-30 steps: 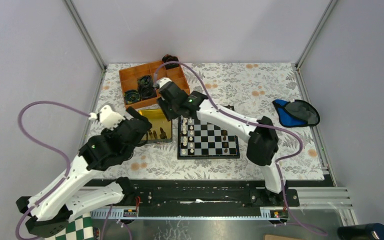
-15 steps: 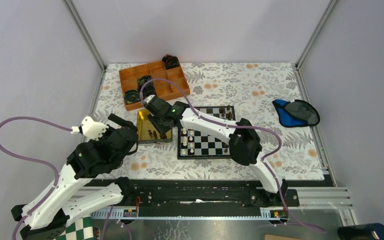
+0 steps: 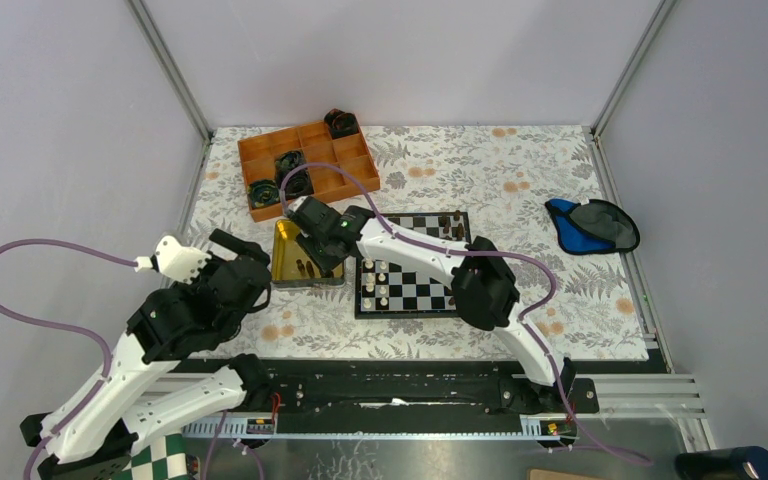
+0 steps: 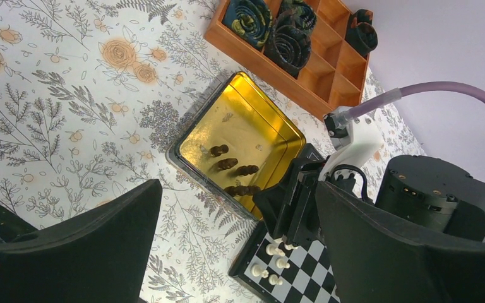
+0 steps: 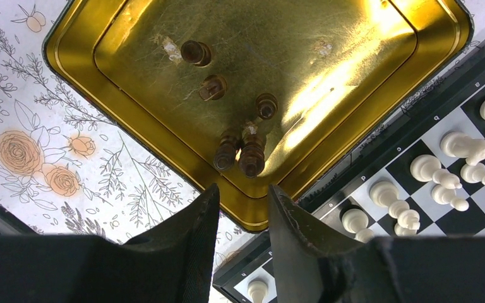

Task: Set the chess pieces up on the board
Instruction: Pick up the chess piece from the storage box.

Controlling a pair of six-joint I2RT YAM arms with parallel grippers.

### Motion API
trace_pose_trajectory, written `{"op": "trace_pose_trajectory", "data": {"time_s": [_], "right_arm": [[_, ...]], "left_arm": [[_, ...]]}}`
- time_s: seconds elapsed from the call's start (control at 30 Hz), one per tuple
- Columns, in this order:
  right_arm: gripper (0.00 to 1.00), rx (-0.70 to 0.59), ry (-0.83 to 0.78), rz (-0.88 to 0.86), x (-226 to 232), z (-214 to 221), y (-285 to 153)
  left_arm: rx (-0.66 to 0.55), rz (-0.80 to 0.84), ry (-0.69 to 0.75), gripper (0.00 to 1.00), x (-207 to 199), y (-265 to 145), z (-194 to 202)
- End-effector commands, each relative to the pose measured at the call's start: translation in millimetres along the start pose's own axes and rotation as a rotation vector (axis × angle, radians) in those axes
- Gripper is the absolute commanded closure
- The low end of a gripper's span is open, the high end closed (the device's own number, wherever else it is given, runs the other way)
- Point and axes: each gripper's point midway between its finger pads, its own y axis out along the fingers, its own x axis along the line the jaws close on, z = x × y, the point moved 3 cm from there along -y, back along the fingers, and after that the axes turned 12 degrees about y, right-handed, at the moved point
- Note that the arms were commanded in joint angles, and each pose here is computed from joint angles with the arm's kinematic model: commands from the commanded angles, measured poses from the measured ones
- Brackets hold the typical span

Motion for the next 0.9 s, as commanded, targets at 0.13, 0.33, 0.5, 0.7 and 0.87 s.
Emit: {"op": "trace_pose_trajectory", "data": {"time_s": [0.13,0.33,0.5,0.7,0.87], "right_arm": [[0.60,-0.039,-0.028,-0.015,6,-14,3],[0.61,-0.038,-0.019,-0.014,-1,-19,7],[0.62,-0.037,-0.015,-0.015,-6,-22,9],[0.63,-0.036,-0.012,-0.016,-10,-24,11],[0.64,-0.025,-0.006,-0.023,-13,-23,12]], "left_arm": [[-0.056,-0.011,-0.034,0.01,3,2,-8],[-0.065,-0.010,-0.033,0.01,2,3,-9],[-0.074,-0.009,-0.032,0.01,-1,4,-10],[-0.077,-0.009,-0.025,0.01,-5,7,-8],[-0.079,-0.011,-0.024,0.01,-7,8,-7]]}}
